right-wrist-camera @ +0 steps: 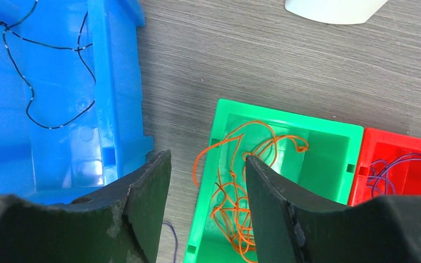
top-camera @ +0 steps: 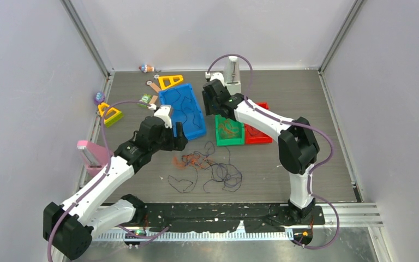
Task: Untangle the cables
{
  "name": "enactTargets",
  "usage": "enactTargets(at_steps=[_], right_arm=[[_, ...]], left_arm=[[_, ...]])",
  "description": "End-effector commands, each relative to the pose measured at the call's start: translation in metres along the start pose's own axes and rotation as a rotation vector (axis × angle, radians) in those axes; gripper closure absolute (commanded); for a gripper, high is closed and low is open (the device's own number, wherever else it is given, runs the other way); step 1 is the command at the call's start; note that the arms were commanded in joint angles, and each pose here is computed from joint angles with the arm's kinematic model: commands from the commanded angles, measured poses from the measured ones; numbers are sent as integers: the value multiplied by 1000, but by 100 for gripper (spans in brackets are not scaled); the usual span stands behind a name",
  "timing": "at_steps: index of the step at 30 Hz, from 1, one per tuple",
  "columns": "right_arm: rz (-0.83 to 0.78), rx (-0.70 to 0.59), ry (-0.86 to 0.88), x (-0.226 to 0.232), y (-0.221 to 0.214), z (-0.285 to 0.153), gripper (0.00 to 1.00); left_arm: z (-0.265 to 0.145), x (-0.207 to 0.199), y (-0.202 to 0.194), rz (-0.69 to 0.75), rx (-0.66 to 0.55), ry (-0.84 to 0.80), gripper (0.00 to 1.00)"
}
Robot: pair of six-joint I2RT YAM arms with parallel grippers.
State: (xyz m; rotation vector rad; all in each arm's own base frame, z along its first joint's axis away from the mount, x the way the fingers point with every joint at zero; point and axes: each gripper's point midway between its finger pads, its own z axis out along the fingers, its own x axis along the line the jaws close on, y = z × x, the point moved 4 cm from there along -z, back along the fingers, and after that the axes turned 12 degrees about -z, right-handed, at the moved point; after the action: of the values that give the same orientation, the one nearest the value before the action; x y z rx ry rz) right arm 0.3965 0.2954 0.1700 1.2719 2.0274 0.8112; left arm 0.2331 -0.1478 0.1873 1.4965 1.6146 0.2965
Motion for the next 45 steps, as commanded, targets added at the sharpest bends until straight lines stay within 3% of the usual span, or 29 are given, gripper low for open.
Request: enactTargets(at_steps=[1,10,17,19,26,33,35,37,38,40,45], right_arm=[[-17,-19,-11,6,12,1,43],[-24,30,-35,-4,-10,-2,59],[7,32,-29,-15,-20,-6,90],[20,36,-31,-20,-24,-8,94],[103,-7,18,-37,-28,-18,95],[151,38,40,-53,-55,-16,95],[143,60,54,-53,-64,-15,88],[126,66,85,-51,-69,-22,69],[121,58,96,-52,-71,-30,54],[108,37,103,-55,-73,-45,41],[68,-9,144,-61,-82,-89,22]], left_arm=[[-4,-1,12,-14,-68,-9,28],[-2,3,6,-12,-55,0,28],[2,2,4,-15,-35,-6,28],[2,2,3,-14,-34,-4,28],[4,4,0,-13,-22,-1,28],[11,5,-10,-8,22,-10,29],[13,4,-16,-8,49,-29,28],[14,5,-21,-8,70,-34,27],[15,6,-24,-7,80,-34,26],[16,7,-31,-1,108,-38,25],[21,10,-50,-9,176,-56,23]])
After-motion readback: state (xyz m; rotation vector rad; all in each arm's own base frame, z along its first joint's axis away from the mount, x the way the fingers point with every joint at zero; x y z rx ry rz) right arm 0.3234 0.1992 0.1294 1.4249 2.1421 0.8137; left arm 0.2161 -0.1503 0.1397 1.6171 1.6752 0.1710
